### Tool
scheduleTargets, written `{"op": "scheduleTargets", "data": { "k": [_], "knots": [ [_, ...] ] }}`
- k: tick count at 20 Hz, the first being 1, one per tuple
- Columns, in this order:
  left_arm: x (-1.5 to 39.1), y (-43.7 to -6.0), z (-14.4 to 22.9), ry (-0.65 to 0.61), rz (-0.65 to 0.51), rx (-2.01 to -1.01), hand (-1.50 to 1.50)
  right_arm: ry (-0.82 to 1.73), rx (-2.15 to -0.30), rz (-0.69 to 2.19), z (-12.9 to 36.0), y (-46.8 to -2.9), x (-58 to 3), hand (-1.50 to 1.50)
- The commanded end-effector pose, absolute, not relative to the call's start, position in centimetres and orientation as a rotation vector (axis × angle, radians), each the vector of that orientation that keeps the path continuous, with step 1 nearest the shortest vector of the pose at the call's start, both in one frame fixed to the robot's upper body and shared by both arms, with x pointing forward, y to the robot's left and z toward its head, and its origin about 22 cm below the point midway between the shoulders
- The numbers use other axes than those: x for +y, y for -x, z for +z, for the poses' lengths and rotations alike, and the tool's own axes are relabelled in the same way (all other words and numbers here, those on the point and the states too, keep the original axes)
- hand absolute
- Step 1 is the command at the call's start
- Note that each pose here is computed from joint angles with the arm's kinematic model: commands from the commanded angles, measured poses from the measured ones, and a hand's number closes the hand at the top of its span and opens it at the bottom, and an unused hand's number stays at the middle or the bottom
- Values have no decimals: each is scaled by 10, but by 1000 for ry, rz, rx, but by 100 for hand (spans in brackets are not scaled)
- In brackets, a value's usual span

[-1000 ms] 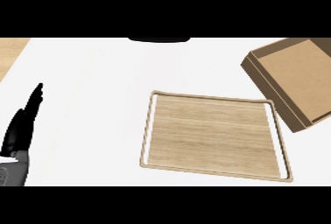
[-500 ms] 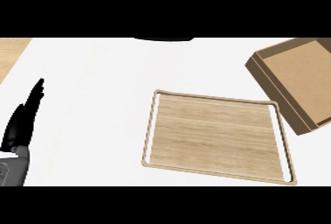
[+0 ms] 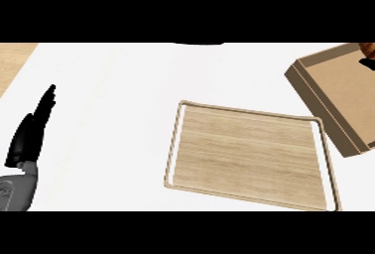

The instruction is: Pick the croissant from the tray and place it in the cardboard box

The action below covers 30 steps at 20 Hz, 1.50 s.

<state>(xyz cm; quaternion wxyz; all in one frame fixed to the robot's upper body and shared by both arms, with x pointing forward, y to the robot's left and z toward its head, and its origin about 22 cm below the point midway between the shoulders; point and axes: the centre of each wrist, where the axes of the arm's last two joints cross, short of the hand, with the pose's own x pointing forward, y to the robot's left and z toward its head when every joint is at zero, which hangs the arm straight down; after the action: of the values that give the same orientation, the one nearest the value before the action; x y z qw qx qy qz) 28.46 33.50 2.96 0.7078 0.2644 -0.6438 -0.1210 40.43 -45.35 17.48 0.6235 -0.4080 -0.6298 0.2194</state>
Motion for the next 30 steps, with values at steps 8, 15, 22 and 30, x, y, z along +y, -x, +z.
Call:
{"op": "scheduleTargets", "data": {
  "k": [8,15,22,30],
  "knots": [
    [334,-286,27,-586,-276,-1441,0,796,-1439,383,149,-409,-439,-150],
    [327,-271,20,-569,-266,-1428,0,842,-1638,187,164,-399,-460,-150],
    [336,-281,29,-600,-256,-1434,0,753,-1755,-27,174,-379,-490,-150],
    [349,-272,17,-604,-238,-1413,0,765,-1724,-100,184,-312,-561,-150]
  ]
}}
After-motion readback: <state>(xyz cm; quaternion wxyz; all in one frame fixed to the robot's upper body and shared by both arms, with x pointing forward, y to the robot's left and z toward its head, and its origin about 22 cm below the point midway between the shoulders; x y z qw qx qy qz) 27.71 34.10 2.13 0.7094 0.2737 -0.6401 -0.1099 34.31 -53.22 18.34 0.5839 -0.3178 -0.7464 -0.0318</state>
